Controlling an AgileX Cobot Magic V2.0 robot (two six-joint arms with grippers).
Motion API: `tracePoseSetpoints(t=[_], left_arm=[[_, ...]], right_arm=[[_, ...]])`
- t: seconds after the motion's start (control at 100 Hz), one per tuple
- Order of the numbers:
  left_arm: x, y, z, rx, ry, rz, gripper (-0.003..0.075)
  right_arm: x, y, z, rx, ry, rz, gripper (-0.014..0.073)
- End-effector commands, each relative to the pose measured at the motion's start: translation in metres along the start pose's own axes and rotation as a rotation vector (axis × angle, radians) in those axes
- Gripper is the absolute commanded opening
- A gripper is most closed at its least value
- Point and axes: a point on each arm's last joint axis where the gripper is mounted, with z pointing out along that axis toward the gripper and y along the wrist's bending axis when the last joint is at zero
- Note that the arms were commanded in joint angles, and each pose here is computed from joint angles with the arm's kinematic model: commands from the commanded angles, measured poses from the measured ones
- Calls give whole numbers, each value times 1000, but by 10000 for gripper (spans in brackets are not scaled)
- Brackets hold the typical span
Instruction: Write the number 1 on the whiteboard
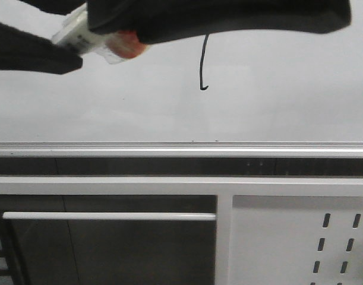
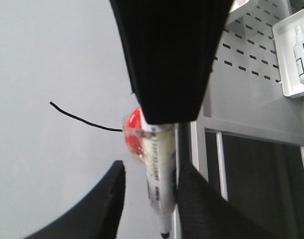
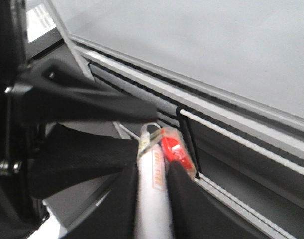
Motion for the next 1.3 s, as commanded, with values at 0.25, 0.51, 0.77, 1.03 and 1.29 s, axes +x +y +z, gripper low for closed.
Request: tracePoseSetpoints(t=[0.25, 0.51, 0.77, 1.03, 1.29], left_arm=[[-5, 10, -3, -43, -31, 9, 138], [-3, 10, -3, -53, -7, 8, -18], [-3, 10, -3, -53, -7, 9, -18], [-2, 11, -3, -62, 9, -32, -18], [1, 29, -7, -190, 45, -396, -18]], right_arm=[[-14, 5, -3, -34, -58, -26, -61], [-14, 5, -3, -38, -57, -26, -61], [-14, 6, -3, -48, -61, -35, -33], [-17, 3, -3, -10, -87, -50, 442], [-28, -17, -13, 163, -175, -18, 505]])
